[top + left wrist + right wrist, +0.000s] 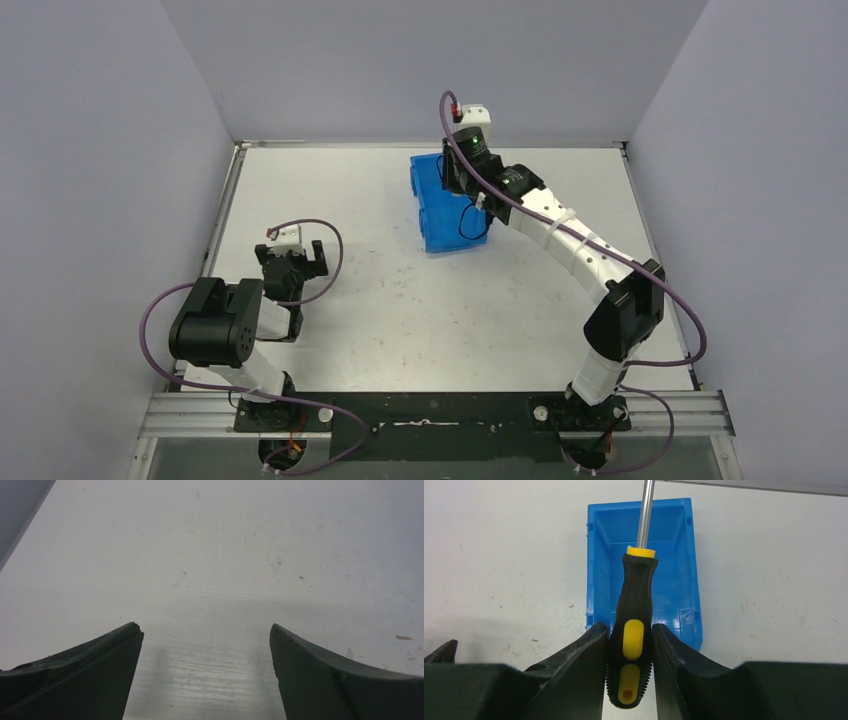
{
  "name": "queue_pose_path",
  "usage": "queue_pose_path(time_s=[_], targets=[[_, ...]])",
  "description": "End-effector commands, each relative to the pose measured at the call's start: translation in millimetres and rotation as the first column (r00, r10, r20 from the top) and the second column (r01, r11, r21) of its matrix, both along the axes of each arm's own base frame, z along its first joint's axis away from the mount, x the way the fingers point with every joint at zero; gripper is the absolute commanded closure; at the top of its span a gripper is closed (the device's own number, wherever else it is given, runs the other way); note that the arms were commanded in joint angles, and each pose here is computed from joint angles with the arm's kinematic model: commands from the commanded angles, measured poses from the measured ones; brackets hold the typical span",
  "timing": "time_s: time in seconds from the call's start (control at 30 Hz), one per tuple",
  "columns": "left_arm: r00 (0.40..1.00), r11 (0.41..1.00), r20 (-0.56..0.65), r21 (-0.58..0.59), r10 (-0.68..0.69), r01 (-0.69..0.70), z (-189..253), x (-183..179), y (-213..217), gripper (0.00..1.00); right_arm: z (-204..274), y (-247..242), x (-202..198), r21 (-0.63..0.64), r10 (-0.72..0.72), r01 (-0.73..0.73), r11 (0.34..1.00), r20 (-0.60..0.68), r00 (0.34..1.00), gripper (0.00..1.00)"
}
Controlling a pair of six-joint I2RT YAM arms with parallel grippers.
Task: Put the screwdriver in the bin
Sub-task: Place the screwdriver in the bin.
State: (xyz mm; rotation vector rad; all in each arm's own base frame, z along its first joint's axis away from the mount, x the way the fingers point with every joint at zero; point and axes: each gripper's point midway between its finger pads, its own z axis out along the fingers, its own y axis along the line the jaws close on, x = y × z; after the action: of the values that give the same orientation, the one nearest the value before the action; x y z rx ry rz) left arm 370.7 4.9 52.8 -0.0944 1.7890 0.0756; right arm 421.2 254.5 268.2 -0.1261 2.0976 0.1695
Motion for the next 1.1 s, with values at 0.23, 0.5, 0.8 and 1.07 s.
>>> queue_pose_path(time_s=[0.23,0.5,0.8,1.07], targets=[[0.997,1.0,0.075,0.001,-0.006,0.006,20,10,-2,0.03,-43,17,29,0.044,-0.032,0.03,0.999,0.047,0.998,0.89],[0.997,1.0,0.077,0.002,-0.006,0.006,21,10,-2,0.03,-94,14,45,0.014,-0.044,0.045,0.999,-0.02,0.999,0.89],[0.997,1.0,0.074,0.002,-0.006,0.006,20,10,-2,0.03,-152,11,52,0.033,-0.039,0.043,0.999,-0.104,0.994,0.89],[0.997,1.0,0.076,0.001,-0.006,0.006,21,10,-2,0.03,-182,13,58,0.04,-0.028,0.034,0.999,-0.147,0.989,0.83]])
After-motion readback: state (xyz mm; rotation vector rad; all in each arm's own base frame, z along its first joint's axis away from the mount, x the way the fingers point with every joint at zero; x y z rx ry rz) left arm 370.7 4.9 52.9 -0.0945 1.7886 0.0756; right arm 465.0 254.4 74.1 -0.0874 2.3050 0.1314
